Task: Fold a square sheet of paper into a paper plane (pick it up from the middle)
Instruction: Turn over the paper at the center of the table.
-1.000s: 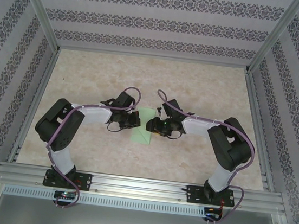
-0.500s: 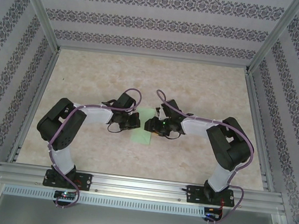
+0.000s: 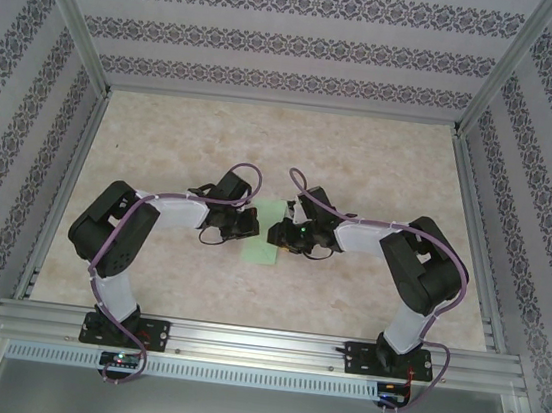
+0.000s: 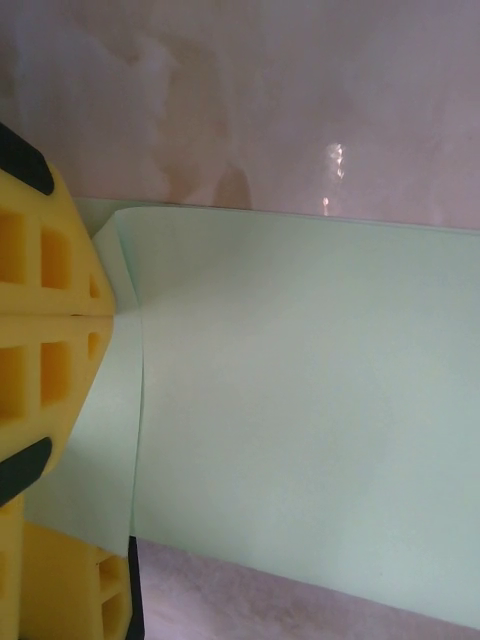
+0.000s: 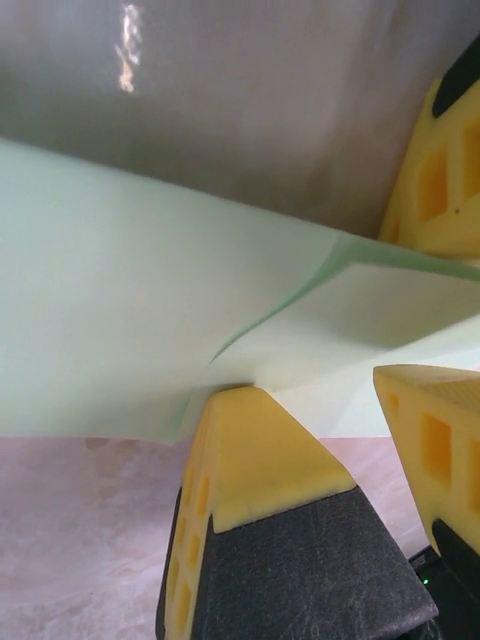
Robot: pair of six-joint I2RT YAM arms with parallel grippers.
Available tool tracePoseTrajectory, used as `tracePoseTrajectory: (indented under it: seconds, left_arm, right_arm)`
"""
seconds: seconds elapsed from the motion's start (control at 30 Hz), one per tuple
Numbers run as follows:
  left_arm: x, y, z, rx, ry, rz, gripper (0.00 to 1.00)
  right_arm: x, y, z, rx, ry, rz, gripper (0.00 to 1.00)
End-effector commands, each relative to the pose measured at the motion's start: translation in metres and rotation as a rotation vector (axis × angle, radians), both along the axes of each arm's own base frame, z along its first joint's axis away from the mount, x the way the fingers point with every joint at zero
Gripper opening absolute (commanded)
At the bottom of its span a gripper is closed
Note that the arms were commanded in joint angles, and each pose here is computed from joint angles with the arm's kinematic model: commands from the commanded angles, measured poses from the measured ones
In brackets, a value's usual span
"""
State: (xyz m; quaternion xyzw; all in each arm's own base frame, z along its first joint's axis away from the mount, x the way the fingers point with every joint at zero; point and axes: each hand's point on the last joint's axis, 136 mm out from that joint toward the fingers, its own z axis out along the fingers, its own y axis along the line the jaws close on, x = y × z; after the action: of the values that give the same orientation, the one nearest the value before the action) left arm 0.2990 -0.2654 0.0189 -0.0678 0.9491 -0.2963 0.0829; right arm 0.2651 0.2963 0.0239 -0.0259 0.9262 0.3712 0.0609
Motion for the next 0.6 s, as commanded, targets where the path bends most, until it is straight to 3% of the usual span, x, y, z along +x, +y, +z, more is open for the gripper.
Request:
tracePoseTrajectory:
  seconds: [0.0, 0.2, 0.4, 0.57]
  left_arm:
    - [-0.002, 0.001, 0.0, 0.013, -0.007, 0.009, 0.03]
    - [0.001, -0.001, 0.013, -0.016, -0.039, 0.026, 0.04]
    - [0.011, 0.011, 0.05, -0.006, -0.147, 0.09, 0.08]
    - [0.014, 0.038, 0.081, 0.065, -0.244, 0.174, 0.11]
  right_arm:
    - [0.002, 0.002, 0.007, 0.042, -0.02, 0.006, 0.21]
    - [0.003, 0.002, 0.008, 0.043, -0.024, 0.003, 0.04]
    - [0.006, -0.006, 0.03, -0.005, -0.079, 0.02, 0.0]
    - [0.009, -0.046, 0.06, -0.242, -0.162, 0.017, 0.0]
